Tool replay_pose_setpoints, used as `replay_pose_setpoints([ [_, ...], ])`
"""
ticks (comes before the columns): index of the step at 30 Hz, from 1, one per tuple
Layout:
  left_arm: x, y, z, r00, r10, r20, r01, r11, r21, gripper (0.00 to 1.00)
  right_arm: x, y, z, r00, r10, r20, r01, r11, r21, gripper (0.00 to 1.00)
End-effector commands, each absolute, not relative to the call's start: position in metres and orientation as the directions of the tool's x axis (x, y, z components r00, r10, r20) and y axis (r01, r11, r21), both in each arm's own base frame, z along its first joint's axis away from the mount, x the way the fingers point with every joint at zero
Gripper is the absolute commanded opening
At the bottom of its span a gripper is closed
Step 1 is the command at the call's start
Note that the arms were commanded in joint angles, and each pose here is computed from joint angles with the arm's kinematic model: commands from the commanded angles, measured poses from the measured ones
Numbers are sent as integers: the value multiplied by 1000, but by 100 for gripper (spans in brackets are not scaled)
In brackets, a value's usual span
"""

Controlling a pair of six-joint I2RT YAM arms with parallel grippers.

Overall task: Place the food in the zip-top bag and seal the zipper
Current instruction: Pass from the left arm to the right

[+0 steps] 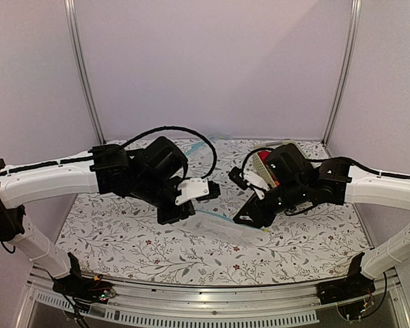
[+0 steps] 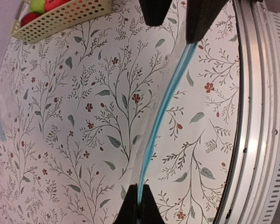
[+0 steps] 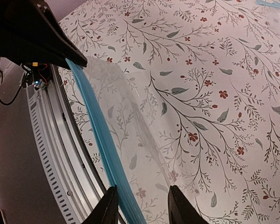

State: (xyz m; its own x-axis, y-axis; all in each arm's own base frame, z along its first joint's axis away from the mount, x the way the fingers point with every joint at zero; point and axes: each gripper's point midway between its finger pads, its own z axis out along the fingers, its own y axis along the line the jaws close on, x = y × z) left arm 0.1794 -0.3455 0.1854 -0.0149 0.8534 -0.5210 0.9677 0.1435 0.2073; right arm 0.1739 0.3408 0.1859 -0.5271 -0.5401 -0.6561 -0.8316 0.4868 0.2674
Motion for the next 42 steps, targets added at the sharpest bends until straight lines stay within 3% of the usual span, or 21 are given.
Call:
replay_pose_setpoints([
  [1,174,-348,185,9,862,-507,970,116,216,0,173,341,175,-534,-556,-638,-831,485,272,36],
  [22,174,-350,187,13,859,-511,971,111,212,0,176,348,162,-522,-577,-628,-839,480,256,27],
  [26,173,-352,187,10,857,-515,972,112,204,0,175,358,165,-523,-565,-638,-842,460,282,19],
  [29,174,-353,185,-1,852,-523,973,122,197,0,178,364,168,-539,-535,-651,-829,475,296,2],
  [32,178,-354,182,-33,842,-538,968,161,193,0,183,369,175,-564,-488,-666,-807,494,322,0],
  [33,181,-355,182,-48,834,-549,964,183,192,3,186,369,177,-571,-473,-671,-799,507,322,0],
  [34,183,-356,183,-70,822,-565,961,208,185,17,188,369,178,-586,-454,-671,-784,527,328,0],
  [35,185,-358,186,-88,805,-586,956,233,176,36,191,368,179,-594,-441,-673,-773,544,325,0],
  [37,195,-357,194,-134,766,-628,932,313,183,90,199,364,182,-613,-406,-678,-742,589,319,0],
  [38,198,-357,200,-145,742,-655,924,338,178,98,203,363,183,-628,-381,-679,-720,615,321,0],
  [42,209,-357,232,-197,614,-764,885,446,130,100,219,354,183,-671,-293,-681,-631,708,318,0],
])
